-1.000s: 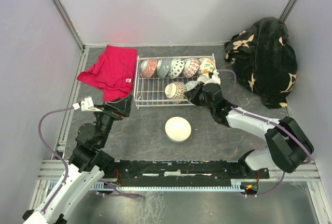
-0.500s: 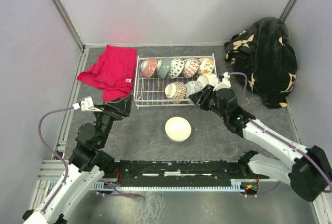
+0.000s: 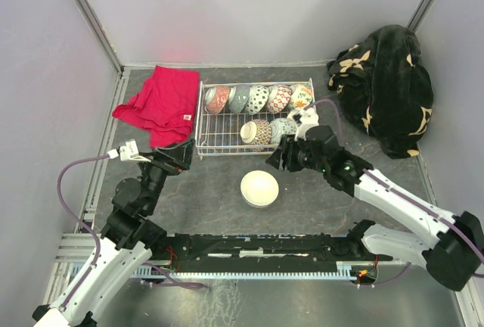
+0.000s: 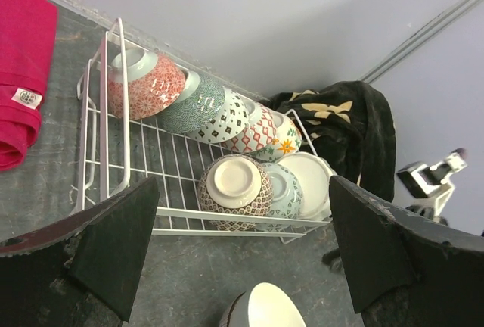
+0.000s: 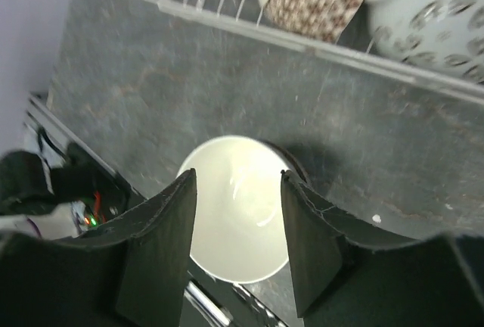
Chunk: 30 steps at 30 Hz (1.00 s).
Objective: Load the bowls into the dish rack
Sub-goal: Pick up the bowl from the center of the board.
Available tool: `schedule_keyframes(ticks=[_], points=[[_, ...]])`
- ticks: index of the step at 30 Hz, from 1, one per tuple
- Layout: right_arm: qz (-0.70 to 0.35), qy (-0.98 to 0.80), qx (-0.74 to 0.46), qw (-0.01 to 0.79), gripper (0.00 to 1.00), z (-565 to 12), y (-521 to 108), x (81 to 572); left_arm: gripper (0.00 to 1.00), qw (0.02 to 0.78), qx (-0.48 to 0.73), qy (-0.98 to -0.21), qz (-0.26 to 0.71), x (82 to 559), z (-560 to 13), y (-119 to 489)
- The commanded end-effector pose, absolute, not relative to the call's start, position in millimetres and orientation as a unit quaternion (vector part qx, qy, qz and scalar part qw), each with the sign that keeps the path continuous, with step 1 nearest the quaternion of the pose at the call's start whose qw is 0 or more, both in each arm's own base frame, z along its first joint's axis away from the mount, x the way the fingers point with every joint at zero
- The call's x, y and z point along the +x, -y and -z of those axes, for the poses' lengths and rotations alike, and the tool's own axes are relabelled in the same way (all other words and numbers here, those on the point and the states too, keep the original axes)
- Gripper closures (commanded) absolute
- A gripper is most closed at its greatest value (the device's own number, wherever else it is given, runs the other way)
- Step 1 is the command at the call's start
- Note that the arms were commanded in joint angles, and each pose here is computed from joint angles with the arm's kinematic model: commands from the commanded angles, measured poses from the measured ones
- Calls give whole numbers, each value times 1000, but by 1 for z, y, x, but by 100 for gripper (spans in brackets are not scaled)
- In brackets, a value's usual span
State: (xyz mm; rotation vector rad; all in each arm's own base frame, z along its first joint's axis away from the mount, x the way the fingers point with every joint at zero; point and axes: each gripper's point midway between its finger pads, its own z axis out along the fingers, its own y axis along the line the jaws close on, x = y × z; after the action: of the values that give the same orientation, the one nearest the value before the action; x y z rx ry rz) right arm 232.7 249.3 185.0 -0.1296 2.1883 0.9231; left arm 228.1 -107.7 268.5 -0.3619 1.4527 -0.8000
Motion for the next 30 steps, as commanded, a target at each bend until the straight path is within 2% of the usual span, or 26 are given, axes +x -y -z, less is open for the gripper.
schedule_keyframes(ticks=[1,4,15,23,30], points=[[-355,-855,-144,349,44,-172,-270,212,1,680,-158,-625,349,230,-283,104],[-320,-858,-159,370,43,-173,-268,209,1,678,-157,-628,347,231,-282,105],[-308,-846,-147,410,42,-182,-257,214,1,676,-153,-630,351,231,-282,108],[-311,-825,-108,460,38,-229,-250,227,1,676,-149,-632,350,232,-282,109],[-309,-829,-86,459,34,-249,-268,249,1,674,-134,-633,355,232,-283,115]])
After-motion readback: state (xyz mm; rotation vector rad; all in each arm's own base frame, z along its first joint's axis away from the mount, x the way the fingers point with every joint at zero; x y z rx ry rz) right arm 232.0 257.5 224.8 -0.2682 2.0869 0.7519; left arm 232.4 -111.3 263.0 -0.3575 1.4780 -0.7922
